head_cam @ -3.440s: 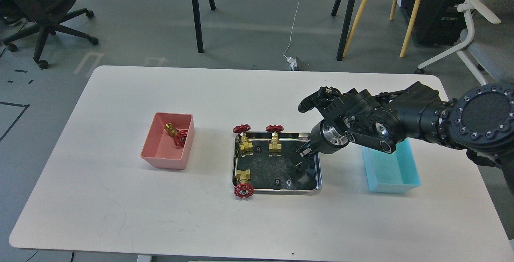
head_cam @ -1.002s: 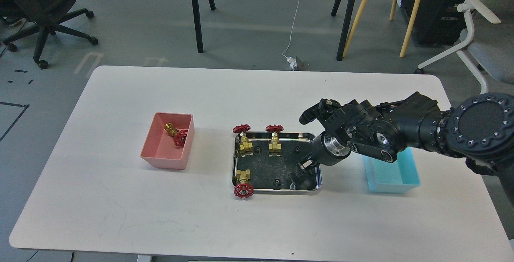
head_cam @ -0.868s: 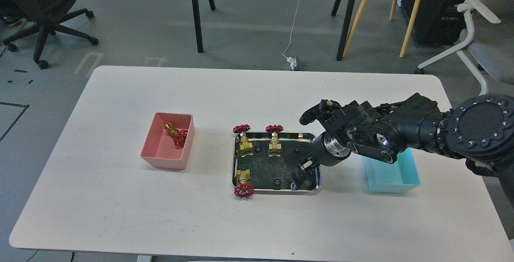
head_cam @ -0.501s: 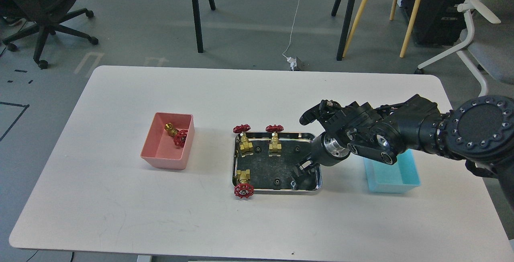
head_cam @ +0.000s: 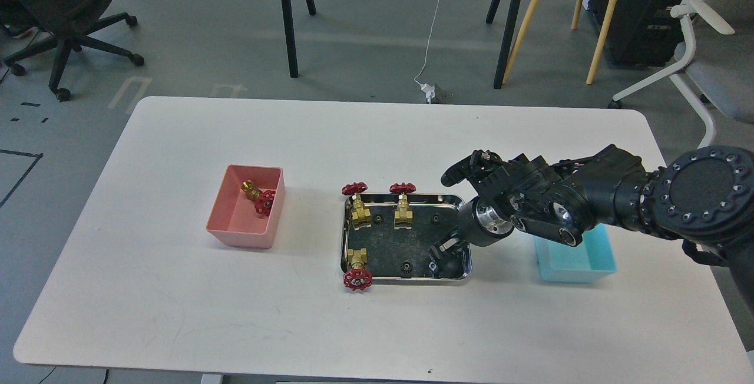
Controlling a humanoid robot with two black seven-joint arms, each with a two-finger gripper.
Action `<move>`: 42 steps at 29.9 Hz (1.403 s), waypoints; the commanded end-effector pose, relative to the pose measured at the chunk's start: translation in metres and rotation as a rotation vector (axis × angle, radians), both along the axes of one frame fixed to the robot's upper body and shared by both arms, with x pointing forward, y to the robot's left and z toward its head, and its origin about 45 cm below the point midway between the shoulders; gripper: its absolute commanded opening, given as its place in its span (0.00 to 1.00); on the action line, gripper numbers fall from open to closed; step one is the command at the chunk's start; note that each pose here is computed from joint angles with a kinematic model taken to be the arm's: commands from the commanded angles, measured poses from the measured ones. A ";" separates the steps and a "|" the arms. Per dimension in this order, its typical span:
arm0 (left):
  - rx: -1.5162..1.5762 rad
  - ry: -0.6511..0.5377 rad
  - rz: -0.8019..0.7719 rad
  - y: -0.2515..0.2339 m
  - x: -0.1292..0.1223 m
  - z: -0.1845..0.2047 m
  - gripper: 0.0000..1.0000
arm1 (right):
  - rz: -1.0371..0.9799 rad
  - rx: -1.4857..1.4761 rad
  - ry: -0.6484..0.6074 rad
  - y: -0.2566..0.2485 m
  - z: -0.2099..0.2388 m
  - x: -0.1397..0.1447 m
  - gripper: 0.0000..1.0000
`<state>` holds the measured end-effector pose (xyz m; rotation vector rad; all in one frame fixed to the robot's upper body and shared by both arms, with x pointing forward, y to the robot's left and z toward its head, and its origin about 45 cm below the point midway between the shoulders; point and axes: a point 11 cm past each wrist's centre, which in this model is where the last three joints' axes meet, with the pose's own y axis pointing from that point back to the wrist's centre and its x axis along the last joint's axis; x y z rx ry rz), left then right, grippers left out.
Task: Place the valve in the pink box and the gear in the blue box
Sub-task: 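Close the right hand fingers around the gear, then lift the gear and carry it over the light-blue box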
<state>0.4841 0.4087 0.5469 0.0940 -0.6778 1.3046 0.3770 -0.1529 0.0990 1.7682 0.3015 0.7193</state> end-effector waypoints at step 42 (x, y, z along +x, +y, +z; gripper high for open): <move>-0.021 0.007 0.018 0.009 -0.001 -0.002 0.98 | -0.120 0.213 -0.070 0.041 0.066 0.044 0.12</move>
